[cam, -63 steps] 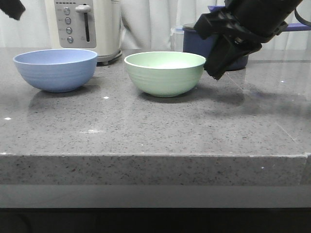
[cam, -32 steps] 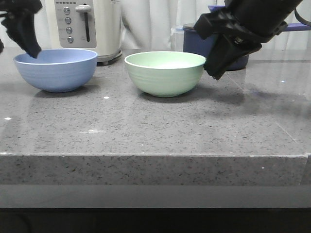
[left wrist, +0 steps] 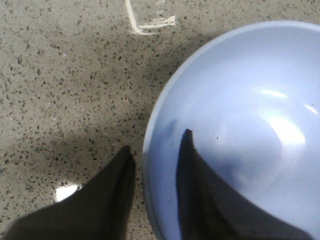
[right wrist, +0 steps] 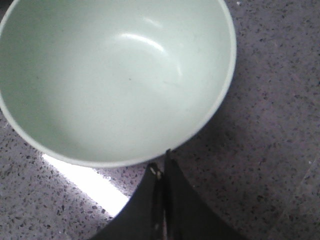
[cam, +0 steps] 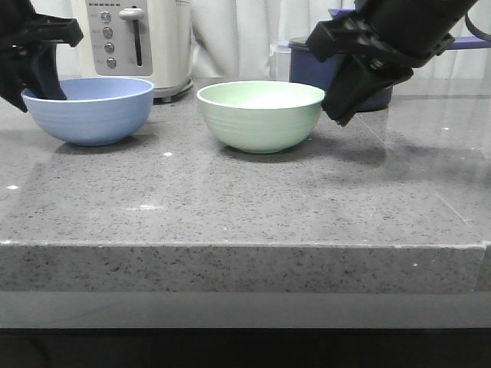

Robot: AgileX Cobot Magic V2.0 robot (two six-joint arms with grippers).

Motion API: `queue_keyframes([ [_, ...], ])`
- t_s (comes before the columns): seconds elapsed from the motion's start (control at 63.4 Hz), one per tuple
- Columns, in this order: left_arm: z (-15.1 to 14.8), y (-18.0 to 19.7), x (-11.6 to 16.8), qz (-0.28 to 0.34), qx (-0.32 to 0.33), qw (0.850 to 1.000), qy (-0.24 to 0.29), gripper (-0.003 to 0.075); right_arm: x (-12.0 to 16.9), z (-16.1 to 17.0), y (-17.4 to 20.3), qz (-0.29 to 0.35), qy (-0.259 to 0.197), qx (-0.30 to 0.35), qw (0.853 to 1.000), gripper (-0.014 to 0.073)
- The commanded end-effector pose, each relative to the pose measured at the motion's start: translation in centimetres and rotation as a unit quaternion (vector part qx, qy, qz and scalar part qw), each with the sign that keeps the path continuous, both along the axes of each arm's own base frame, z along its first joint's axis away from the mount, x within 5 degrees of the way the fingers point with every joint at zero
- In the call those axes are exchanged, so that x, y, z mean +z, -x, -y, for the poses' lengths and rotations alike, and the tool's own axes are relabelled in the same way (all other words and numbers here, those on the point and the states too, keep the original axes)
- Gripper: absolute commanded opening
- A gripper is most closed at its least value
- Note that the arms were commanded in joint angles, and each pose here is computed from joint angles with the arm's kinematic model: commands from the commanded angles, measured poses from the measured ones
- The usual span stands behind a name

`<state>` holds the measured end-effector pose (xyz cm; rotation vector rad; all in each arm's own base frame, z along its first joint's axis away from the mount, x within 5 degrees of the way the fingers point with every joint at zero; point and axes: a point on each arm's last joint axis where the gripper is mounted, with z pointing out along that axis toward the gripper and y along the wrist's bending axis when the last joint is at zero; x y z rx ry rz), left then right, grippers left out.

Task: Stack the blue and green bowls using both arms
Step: 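Lower the left gripper and grasp the rim of the light blue bowl, then lift the blue bowl with the left gripper over the green bowl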

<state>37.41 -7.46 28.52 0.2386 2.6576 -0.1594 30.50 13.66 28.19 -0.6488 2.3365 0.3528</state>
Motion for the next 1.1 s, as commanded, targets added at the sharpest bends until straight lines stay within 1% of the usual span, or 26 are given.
queue_keyframes([
  [0.0, 0.0, 0.2, 2.9, 0.057, 0.008, 0.998, 0.020, 0.0085, 2.2, 0.1, 0.0, 0.047, -0.019, -0.007, 0.999, -0.0064],
  [0.158, 0.0, 0.1, 3.1, 0.060, 0.008, 0.998, 0.021, -0.0019, 2.2, 0.1, 0.0, 0.047, -0.019, -0.007, 0.999, -0.0064],
  [0.3, 0.0, 0.2, 4.3, 0.065, 0.006, 0.998, 0.022, -0.0020, 2.2, 0.1, 0.0, 0.047, -0.019, -0.007, 0.999, -0.0064],
  [0.41, 0.2, 0.6, 6.5, 0.078, 0.000, 0.997, 0.026, -0.0020, 2.2, 0.1, 0.0, 0.047, -0.019, -0.007, 0.999, -0.0064],
  [0.505, 1.1, 1.0, 8.3, 0.086, -0.014, 0.996, 0.029, -0.0020, 2.2, 0.1, 0.0, 0.047, -0.019, -0.007, 0.999, -0.0064],
  [0.599, 2.4, 1.3, 9.8, 0.102, -0.034, 0.994, 0.034, -0.0020, 2.2, 0.1, 0.0, 0.047, -0.019, -0.007, 0.999, -0.0064],
  [0.725, 4.6, 1.7, 11.0, 0.126, -0.062, 0.989, 0.043, -0.0020, 2.2, 0.1, 0.0, 0.047, -0.019, -0.007, 0.999, -0.0064],
  [0.851, 7.3, 1.8, 11.2, 0.131, -0.096, 0.986, 0.050, -0.0020, 2.2, 0.1, 0.0, 0.047, -0.019, -0.007, 0.999, -0.0064],
  [1.088, 11.8, 1.3, 10.4, 0.131, -0.143, 0.979, 0.057, -0.0020, 2.2, 0.1, 0.0, 0.047, -0.019, -0.007, 0.999, -0.0064],
])
